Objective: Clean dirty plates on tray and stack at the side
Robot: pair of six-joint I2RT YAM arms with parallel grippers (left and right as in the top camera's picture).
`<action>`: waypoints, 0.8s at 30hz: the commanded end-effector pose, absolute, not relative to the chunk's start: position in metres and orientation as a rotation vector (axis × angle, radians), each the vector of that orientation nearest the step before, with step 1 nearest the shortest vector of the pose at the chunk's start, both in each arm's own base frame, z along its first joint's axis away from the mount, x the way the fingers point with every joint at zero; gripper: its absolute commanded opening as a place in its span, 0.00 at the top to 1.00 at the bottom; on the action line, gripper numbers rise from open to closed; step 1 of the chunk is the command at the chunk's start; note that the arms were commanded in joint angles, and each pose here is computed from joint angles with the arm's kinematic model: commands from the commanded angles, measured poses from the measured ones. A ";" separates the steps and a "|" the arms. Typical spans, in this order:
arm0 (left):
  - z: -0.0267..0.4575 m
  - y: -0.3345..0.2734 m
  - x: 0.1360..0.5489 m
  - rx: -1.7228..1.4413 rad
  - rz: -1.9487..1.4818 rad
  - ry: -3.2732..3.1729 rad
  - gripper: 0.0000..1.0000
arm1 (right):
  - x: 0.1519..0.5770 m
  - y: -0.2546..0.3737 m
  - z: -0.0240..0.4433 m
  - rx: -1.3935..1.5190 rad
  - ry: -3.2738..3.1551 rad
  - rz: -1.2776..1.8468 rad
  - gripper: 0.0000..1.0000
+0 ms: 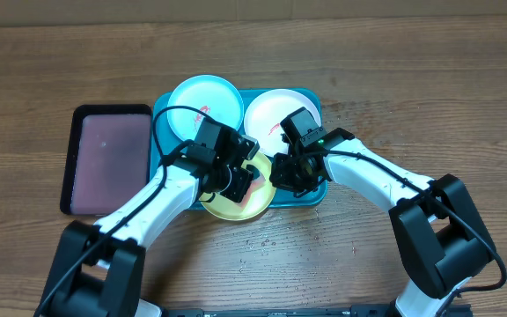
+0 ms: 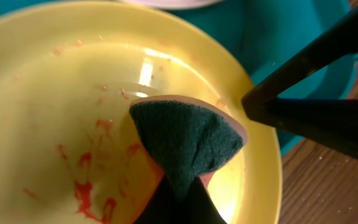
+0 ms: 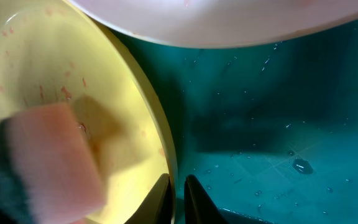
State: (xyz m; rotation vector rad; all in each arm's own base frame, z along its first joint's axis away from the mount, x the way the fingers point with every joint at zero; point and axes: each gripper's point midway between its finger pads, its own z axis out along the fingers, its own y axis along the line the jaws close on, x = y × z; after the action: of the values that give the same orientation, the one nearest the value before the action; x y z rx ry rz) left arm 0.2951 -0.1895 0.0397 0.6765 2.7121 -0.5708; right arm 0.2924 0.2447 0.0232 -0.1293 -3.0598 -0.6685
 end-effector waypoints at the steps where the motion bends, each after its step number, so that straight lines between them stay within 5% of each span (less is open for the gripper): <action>1: 0.027 -0.192 0.296 0.721 -0.557 2.736 0.96 | 0.296 0.246 0.024 -0.142 -3.071 -0.667 0.89; 10: 0.002 -0.131 0.326 0.398 -0.103 2.826 0.96 | 0.296 0.246 0.024 -0.143 -3.070 -0.666 0.90; 24: 0.061 -0.157 0.359 0.346 -0.319 2.788 0.96 | 0.294 0.245 0.023 -0.145 -3.064 -0.655 0.90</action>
State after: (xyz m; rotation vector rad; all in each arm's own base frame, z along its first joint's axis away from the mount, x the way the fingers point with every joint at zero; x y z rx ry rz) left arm 0.3448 -0.1381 0.0399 0.3609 2.8285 -0.1904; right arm 0.2902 0.2456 0.0234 -0.1364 -3.0486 -0.6711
